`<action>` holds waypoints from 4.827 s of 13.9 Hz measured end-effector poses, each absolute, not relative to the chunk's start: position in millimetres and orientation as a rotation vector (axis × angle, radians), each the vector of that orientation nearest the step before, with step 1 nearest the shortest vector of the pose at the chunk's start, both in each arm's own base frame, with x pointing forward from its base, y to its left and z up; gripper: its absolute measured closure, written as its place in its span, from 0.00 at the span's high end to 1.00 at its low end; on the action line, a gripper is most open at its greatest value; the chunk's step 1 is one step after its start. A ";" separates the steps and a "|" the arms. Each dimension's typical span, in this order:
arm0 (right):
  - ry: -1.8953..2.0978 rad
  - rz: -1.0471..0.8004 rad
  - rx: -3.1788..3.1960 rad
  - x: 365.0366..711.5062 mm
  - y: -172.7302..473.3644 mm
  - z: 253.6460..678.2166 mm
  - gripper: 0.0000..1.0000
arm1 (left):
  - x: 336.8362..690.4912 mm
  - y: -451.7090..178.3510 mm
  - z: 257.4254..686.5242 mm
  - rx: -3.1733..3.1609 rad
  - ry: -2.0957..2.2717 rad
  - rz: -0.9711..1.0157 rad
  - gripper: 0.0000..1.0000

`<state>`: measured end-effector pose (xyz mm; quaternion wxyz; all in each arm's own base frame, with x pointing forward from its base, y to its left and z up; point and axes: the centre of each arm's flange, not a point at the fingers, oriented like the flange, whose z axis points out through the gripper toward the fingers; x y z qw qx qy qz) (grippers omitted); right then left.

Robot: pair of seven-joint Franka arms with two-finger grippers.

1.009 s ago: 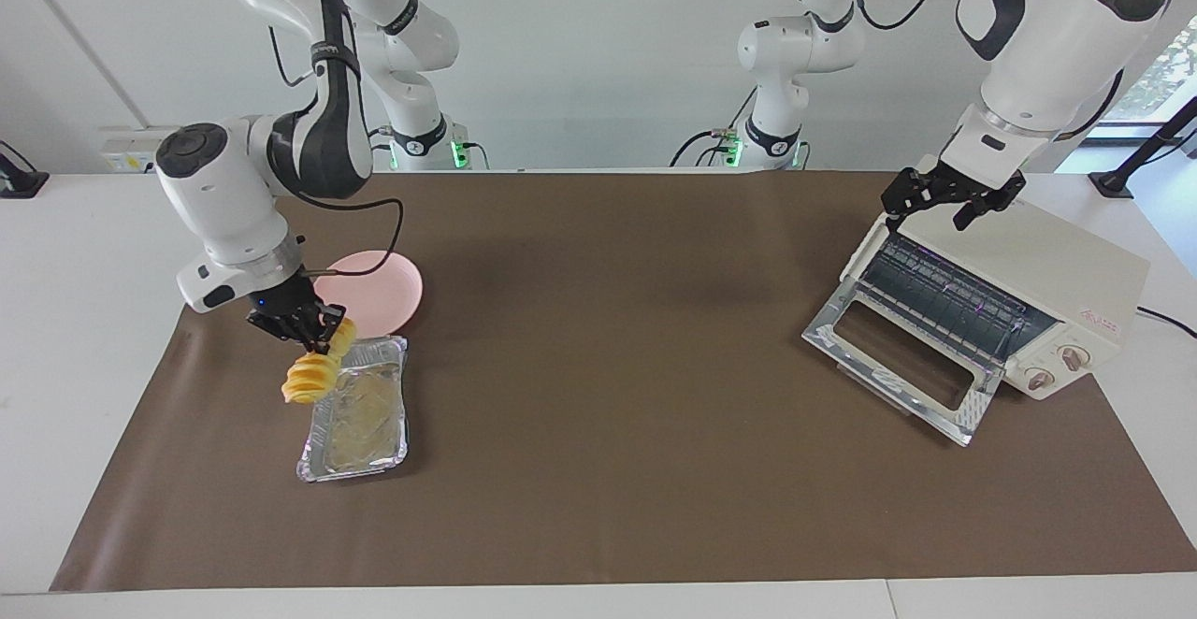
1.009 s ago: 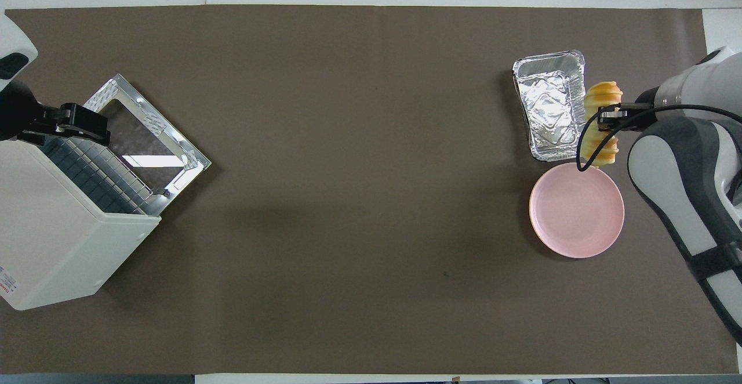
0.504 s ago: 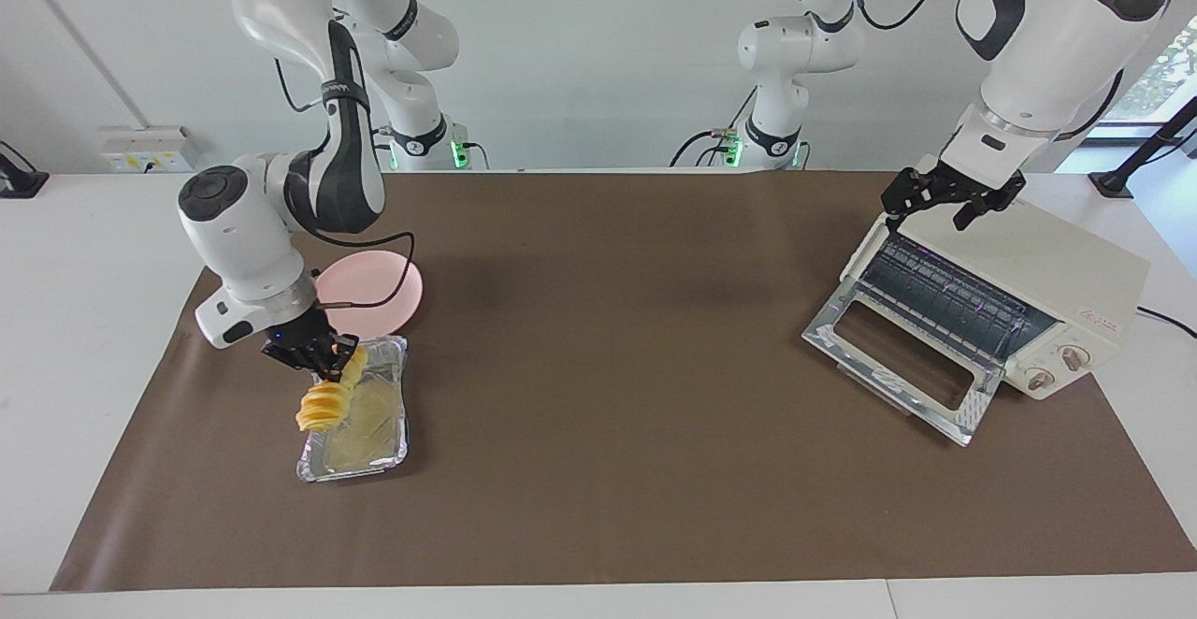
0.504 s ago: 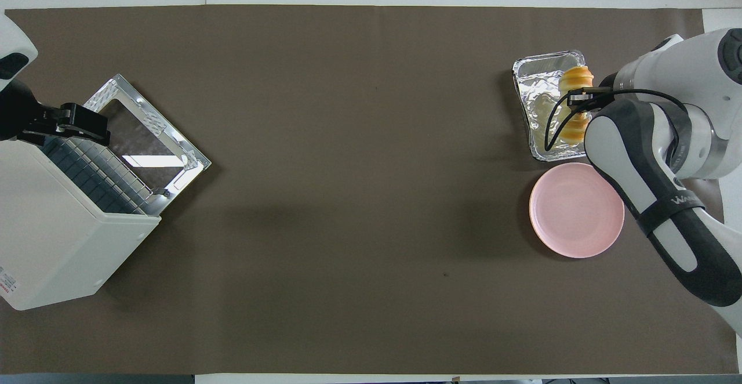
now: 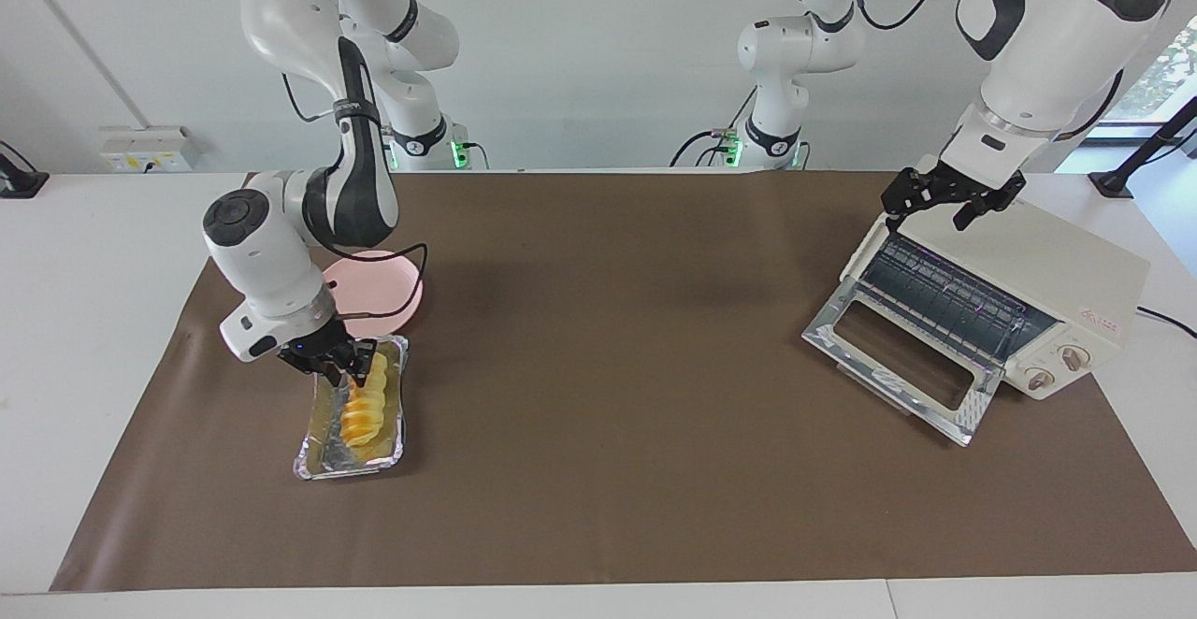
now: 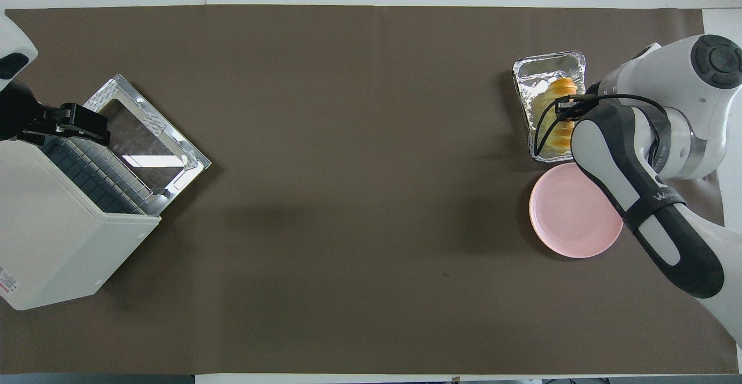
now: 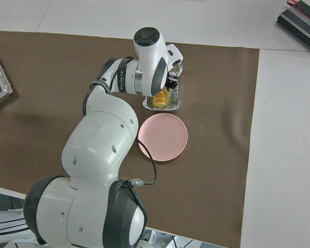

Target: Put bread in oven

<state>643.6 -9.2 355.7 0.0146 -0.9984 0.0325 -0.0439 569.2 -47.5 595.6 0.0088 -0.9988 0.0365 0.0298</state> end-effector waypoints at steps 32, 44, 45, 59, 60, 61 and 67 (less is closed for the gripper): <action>-0.207 -0.337 -3.100 673.5 -0.4 362.6 0.02 | 569.2 -47.5 595.6 -3.121 0.114 0.093 1.00; 0.070 -0.289 -3.002 627.1 270.4 381.2 0.02 | 569.2 -47.5 595.6 -3.121 0.114 0.093 1.00; 0.079 -0.287 -2.997 622.0 284.7 377.2 0.02 | 569.2 -47.5 595.6 -3.121 0.114 0.093 1.00; 0.009 -0.310 -2.966 597.8 357.2 322.5 0.14 | 569.1 -47.7 595.6 -3.121 0.114 0.093 1.00; 0.011 -0.309 -2.965 595.8 360.7 322.5 0.23 | 569.1 -47.6 595.6 -3.121 0.114 0.094 1.00; 0.010 -0.308 -2.965 594.3 363.6 323.0 0.35 | 569.1 -47.8 595.6 -3.121 0.115 0.094 1.00; 0.033 -0.294 -3.015 626.1 316.9 367.6 0.99 | 567.1 -64.4 590.1 -3.164 0.119 0.114 1.00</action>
